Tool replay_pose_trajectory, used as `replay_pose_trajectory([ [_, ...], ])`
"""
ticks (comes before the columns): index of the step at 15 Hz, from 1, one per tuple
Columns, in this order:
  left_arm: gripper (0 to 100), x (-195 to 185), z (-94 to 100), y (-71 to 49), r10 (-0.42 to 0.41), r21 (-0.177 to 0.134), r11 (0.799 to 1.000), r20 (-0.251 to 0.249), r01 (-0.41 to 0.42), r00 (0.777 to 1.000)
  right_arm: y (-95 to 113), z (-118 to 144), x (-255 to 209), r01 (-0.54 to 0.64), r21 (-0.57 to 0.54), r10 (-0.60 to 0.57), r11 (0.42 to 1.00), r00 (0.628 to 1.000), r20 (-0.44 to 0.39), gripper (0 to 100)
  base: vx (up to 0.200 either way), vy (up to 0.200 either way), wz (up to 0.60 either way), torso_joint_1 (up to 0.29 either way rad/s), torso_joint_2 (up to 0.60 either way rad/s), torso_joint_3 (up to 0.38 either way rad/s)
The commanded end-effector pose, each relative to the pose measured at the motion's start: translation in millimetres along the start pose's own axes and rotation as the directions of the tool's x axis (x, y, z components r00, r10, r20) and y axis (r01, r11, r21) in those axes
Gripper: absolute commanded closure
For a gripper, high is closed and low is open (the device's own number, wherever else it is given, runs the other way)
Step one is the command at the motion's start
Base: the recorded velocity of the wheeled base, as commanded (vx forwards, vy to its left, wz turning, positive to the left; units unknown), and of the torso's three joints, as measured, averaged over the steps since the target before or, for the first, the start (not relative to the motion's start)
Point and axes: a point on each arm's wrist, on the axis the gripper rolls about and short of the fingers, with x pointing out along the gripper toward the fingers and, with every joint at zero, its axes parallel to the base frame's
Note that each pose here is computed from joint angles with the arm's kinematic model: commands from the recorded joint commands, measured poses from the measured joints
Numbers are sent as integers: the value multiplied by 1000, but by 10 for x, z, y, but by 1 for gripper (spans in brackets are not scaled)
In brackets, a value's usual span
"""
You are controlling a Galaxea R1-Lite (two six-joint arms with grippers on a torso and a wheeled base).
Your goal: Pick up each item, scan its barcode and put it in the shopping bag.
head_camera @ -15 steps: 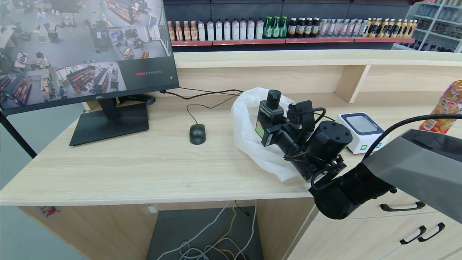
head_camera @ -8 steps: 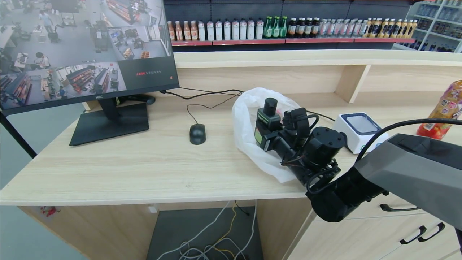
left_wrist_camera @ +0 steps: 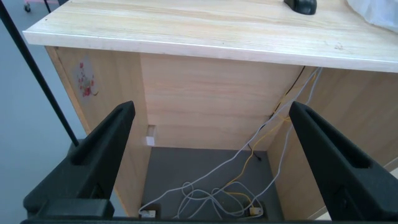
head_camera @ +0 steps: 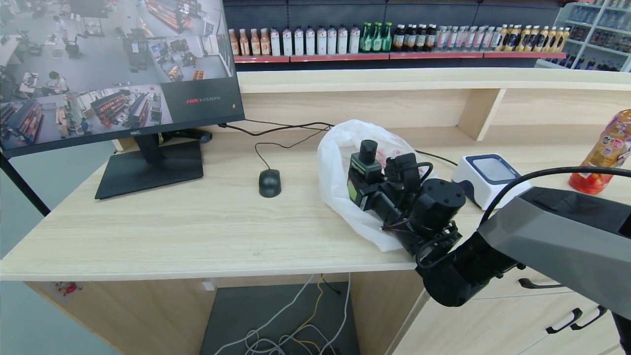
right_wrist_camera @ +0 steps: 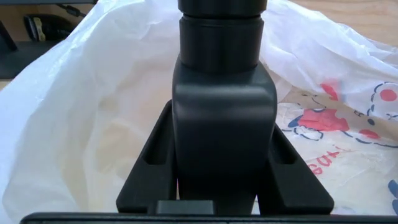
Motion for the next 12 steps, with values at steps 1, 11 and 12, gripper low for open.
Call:
replay_pose_trajectory([
  [1,0,0,0,0,1,-1,1000,0,-1,1000,5,-70,-9,-2,2,2,1000,1000,-22,100,0,0,0,0,0,0],
  [11,0,0,0,0,1,-1,1000,0,-1,1000,9,-147,-10,0,11,0,1000,1000,-28,100,0,0,0,0,0,0],
  [12,0,0,0,0,1,-1,1000,0,-1,1000,14,-159,-24,-2,11,2,1000,999,-34,100,0,0,0,0,0,0],
])
